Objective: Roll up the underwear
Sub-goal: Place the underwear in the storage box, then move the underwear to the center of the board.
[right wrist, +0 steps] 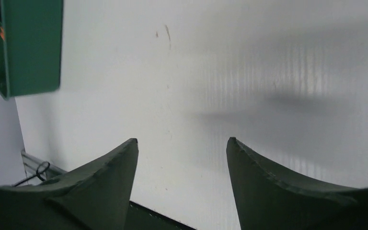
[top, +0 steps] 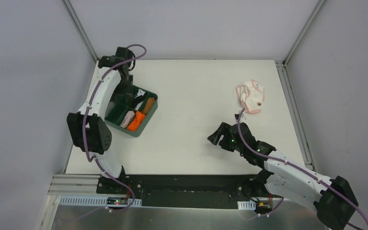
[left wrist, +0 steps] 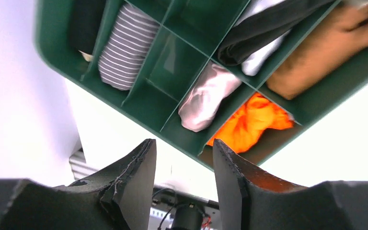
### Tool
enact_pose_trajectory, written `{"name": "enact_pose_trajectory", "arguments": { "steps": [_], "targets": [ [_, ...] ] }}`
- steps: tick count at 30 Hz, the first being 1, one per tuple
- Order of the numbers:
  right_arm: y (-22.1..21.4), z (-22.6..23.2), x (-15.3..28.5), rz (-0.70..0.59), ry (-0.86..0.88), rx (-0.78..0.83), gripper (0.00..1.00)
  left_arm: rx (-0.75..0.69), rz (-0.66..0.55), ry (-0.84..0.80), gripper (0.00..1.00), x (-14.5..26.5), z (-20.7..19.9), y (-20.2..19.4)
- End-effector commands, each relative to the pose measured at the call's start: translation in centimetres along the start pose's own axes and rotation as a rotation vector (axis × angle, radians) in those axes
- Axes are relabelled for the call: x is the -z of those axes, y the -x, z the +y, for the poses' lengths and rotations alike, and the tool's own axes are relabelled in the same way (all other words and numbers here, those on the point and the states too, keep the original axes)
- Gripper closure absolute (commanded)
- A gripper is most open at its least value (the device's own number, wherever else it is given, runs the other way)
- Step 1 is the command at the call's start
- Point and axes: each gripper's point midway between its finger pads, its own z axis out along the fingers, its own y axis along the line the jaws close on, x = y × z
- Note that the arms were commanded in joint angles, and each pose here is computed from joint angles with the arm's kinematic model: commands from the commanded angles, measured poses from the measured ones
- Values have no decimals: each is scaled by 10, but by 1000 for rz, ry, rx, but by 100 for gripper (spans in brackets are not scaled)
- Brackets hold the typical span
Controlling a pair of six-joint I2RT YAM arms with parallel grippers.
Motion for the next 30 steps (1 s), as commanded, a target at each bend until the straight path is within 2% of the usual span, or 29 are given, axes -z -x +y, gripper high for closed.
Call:
{"name": "enact_pose_trajectory", "arguments": {
  "steps": [1,3,7,10,13,17,20,24,30],
  "targets": [
    [66,11,29,-193,-82,46,23,99,-158,-87,51,78,1,5],
    [99,7,41,-271,-121,-24,17,110,-176,-200,49,94,-23,2],
    [154,10,56,-335,-101,-117,16,47,-167,-250,47,101,-63,-14],
    [186,-5,60,-373,-146,-182,16,-15,-151,-328,46,111,-110,-31],
    [200,-17,54,-347,-184,-209,17,-47,-149,-447,42,126,-163,-48],
    [213,-38,56,-344,-298,-198,14,-48,-132,-572,32,138,-210,-62],
    [221,-54,50,-331,-368,-145,12,-44,-109,-601,27,136,-228,-67],
    [235,-79,29,-252,-488,-62,14,-49,-92,-597,26,133,-236,-70],
    [257,-104,-33,-119,-591,-24,18,-56,-92,-595,27,132,-234,-73]
  ]
}}
